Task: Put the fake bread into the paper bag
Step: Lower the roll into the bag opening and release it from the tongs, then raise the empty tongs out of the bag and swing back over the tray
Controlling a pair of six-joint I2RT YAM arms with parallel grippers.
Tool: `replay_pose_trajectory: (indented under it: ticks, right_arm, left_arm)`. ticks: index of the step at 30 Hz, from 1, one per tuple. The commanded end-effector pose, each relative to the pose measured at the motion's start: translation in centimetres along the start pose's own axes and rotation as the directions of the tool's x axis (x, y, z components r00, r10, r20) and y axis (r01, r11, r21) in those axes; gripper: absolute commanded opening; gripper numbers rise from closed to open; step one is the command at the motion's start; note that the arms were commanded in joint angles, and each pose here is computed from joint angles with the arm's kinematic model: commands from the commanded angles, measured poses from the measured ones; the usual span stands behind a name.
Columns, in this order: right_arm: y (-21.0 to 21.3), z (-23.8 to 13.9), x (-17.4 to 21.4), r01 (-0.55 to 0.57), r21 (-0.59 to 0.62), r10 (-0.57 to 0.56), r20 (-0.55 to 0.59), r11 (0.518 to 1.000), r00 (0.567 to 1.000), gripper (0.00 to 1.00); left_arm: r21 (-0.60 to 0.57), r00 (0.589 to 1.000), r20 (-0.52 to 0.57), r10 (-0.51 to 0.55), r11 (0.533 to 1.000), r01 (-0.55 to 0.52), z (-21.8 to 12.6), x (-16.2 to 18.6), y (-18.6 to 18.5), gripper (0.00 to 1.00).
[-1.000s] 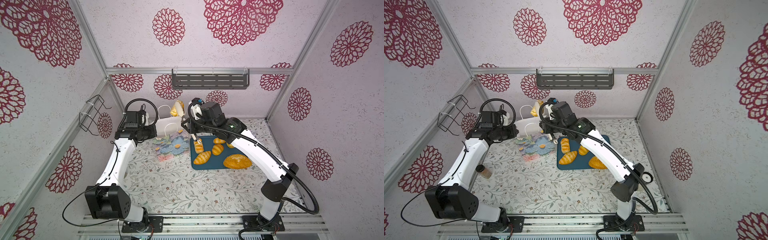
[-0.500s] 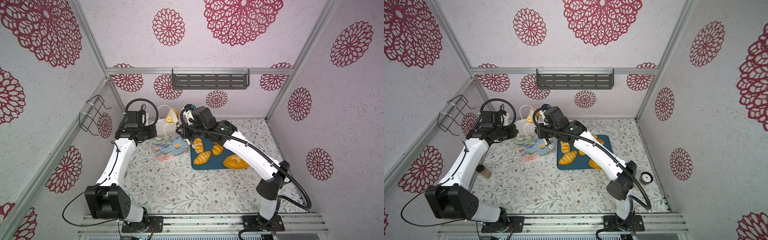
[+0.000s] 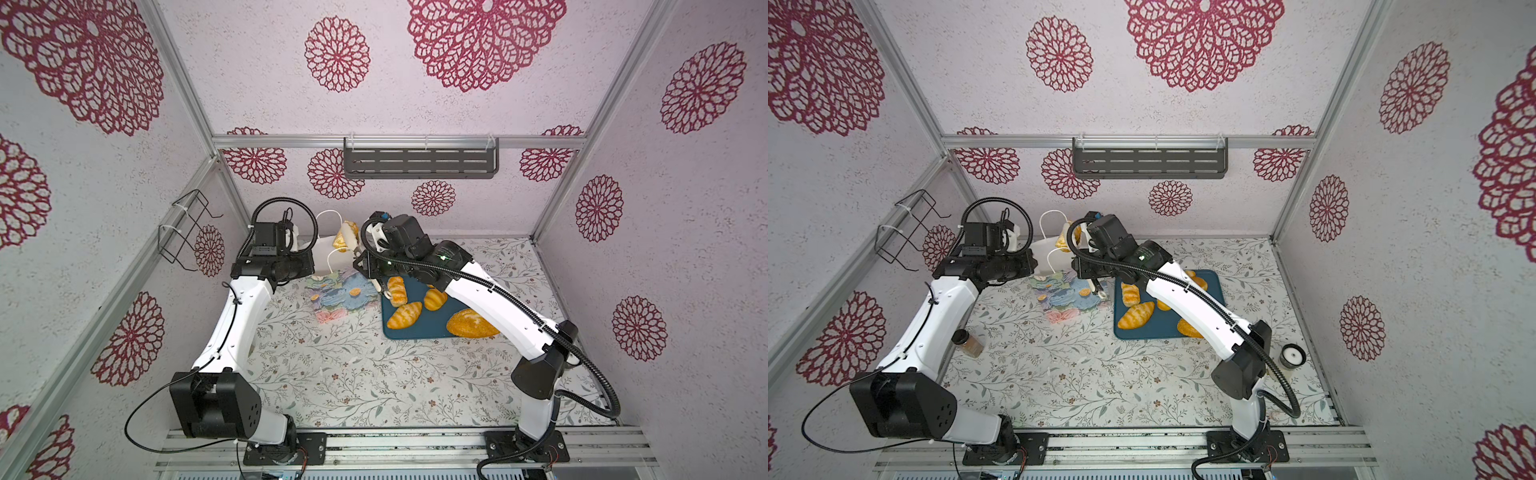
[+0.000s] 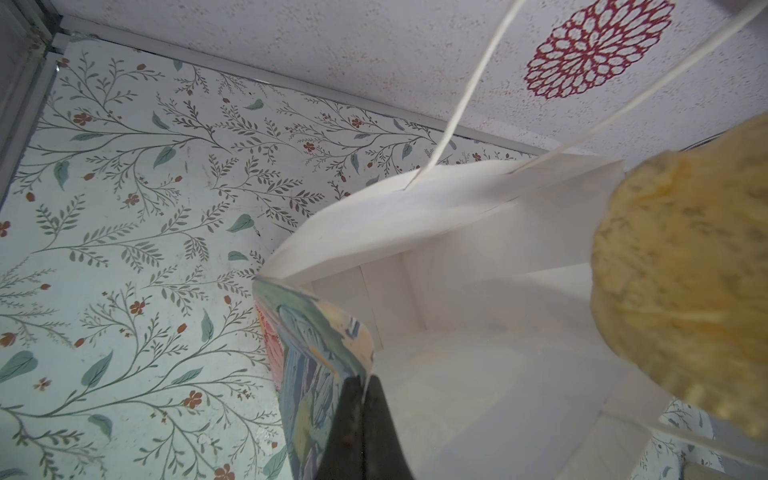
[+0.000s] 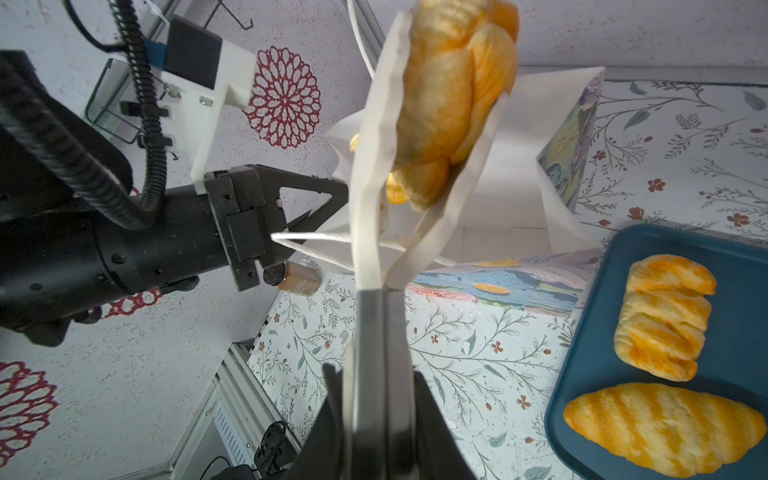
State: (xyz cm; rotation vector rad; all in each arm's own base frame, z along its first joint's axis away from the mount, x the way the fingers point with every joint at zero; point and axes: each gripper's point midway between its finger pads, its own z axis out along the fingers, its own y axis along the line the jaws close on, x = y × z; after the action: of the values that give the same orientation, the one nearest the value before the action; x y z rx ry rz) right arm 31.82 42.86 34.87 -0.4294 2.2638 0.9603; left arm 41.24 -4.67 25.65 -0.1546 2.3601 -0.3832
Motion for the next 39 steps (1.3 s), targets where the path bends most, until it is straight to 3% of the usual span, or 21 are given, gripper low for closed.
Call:
replay_pose_trajectory:
  ticks: [1, 3, 6, 12, 21, 39]
  right_arm:
    - [1.5, -0.4, -1.0, -0.008, -0.057, 0.01, 0.031, 0.998, 0.999, 0.1]
    - [1.4, 0.0, -0.7, -0.013, -0.055, 0.014, 0.02, 0.998, 1.0, 0.12]
    - [0.9, 0.2, -0.6, -0.018, -0.038, 0.018, 0.016, 0.999, 1.0, 0.27]
    - [0.4, -0.4, -1.2, -0.026, -0.006, 0.026, 0.044, 1.0, 0.999, 0.42]
    - [0.7, -1.5, -3.0, -0.039, -0.034, 0.042, 0.098, 0.999, 0.994, 0.43]
    - [0.8, -8.2, -5.4, 0.021, 0.007, -0.022, 0.192, 1.0, 0.981, 0.43]
  left_arm:
    - [-0.002, 1.0, -0.015, 0.023, 1.0, -0.023, -0.3, 0.8, -0.2, 0.0]
    - [-0.003, 1.0, -0.014, 0.023, 1.0, -0.023, -0.4, 0.8, -0.2, 0.0]
    - [-0.006, 1.0, -0.013, 0.023, 1.0, -0.023, -0.4, 0.8, -0.2, 0.0]
    - [-0.006, 1.0, -0.013, 0.025, 1.0, -0.025, -0.4, 0.8, -0.3, 0.0]
    - [-0.012, 1.0, -0.012, 0.024, 1.0, -0.024, -0.3, 0.8, -0.2, 0.0]
    - [-0.008, 1.0, -0.008, 0.02, 1.0, -0.02, -0.4, 0.7, -0.3, 0.0]
